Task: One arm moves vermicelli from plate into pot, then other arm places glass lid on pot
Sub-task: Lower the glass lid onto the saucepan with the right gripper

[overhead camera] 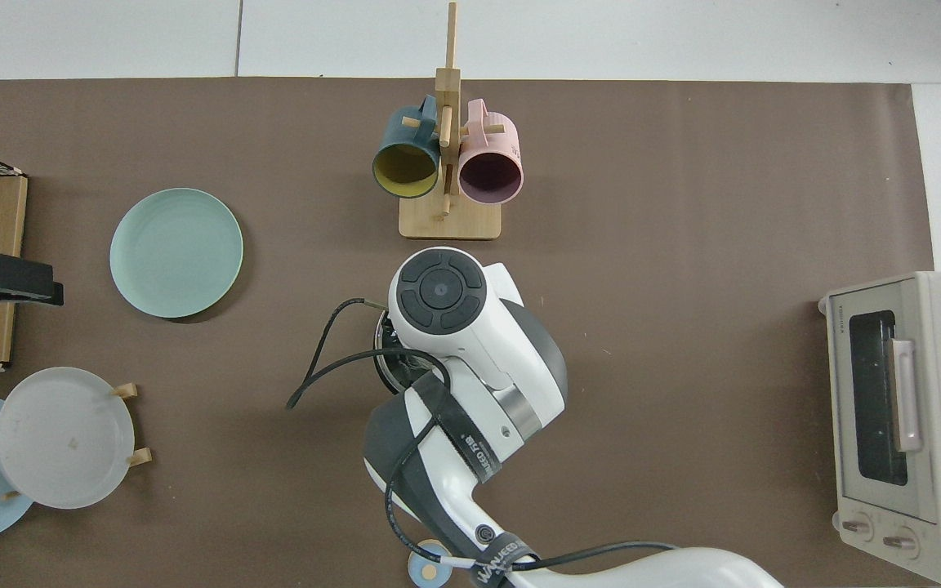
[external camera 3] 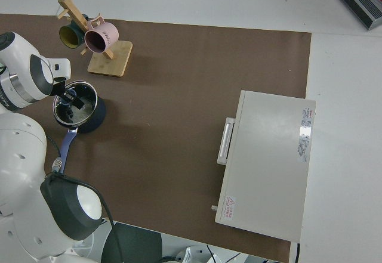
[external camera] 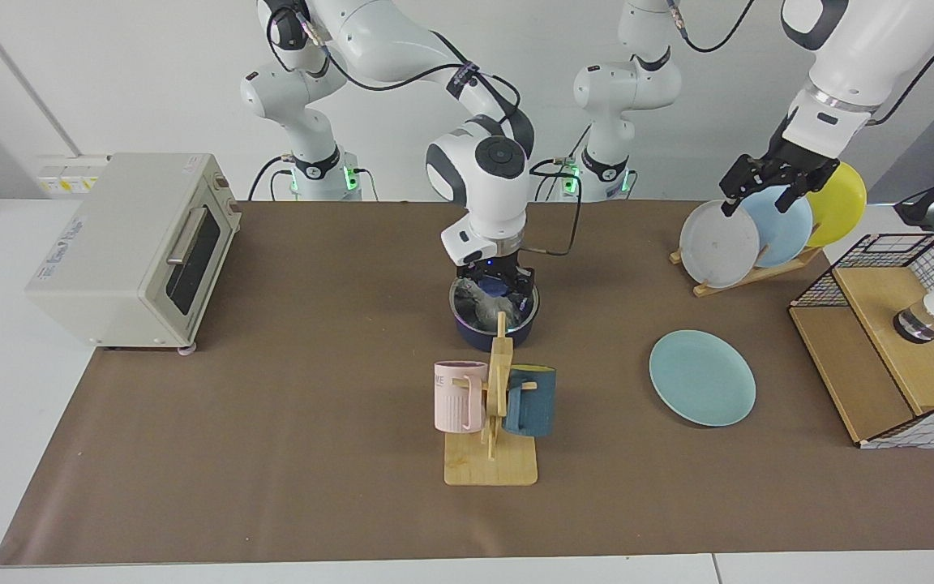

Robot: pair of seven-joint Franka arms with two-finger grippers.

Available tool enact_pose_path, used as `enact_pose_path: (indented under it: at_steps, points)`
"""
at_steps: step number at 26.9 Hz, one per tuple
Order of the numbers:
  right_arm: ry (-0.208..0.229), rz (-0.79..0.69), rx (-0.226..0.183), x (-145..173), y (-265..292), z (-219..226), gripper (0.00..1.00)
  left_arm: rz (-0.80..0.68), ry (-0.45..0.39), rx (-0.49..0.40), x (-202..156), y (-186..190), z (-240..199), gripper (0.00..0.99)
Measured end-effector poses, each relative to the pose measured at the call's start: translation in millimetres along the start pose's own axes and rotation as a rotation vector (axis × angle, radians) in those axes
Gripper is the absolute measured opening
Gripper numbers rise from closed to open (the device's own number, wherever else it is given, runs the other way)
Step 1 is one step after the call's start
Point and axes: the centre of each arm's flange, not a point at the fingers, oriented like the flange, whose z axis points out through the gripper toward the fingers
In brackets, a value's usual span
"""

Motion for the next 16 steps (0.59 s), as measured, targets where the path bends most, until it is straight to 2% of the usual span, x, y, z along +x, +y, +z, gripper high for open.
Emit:
enact_pose_path:
  at_steps: [8, 16]
  points:
    - [0.004, 0.011, 0.006, 0.1, -0.5, -0.1, 0.44, 0.03, 0.006, -0.004, -1.1, 16.6, -2.3, 0.991]
    - [0.011, 0.051, 0.018, -2.4, -3.1, 1.1, 0.44, 0.024, 0.006, -0.004, -1.0, 13.6, -2.8, 0.991]
